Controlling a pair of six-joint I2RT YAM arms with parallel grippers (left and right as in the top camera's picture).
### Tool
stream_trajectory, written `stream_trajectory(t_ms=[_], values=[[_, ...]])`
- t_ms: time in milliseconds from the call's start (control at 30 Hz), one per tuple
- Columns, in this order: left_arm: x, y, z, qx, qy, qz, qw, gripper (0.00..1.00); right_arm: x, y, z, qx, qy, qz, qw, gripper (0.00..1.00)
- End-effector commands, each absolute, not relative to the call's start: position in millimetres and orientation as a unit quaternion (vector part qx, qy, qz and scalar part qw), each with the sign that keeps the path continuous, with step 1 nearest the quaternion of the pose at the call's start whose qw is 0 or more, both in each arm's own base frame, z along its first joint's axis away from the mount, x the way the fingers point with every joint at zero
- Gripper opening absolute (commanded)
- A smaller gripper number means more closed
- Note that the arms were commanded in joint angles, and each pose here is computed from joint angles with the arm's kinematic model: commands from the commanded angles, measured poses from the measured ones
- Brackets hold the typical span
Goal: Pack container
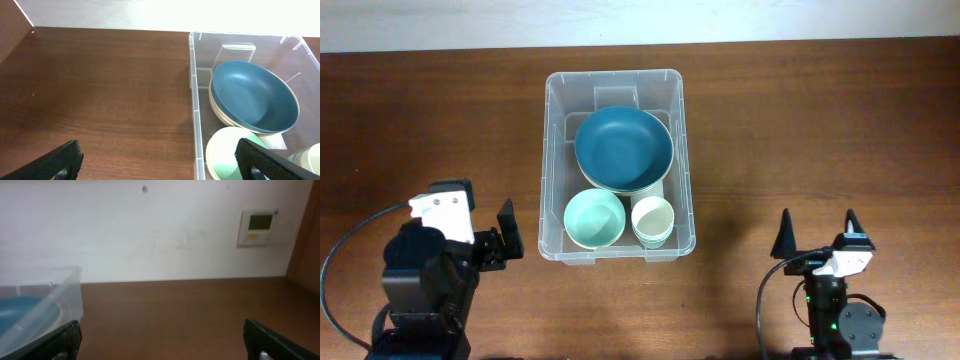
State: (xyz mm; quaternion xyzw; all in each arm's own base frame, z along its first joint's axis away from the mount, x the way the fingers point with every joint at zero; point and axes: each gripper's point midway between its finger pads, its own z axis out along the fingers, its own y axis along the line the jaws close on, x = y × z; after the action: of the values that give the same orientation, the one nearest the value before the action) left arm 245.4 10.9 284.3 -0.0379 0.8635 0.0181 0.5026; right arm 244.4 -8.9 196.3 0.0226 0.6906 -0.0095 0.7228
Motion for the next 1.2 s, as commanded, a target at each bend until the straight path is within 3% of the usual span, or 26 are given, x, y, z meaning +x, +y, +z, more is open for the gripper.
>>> stream_trajectory(t_ms=[0,1167], values=[[245,9,282,-0.040,0.864,0.010,0.502,1.00,247,-2,169,0.006,0.715,0.002,0.699,0.99],[237,13,267,-0.032,0.871,0.030,0.489,1.00,246,-1,156,0.004,0.734,0.005,0.680,0.99]])
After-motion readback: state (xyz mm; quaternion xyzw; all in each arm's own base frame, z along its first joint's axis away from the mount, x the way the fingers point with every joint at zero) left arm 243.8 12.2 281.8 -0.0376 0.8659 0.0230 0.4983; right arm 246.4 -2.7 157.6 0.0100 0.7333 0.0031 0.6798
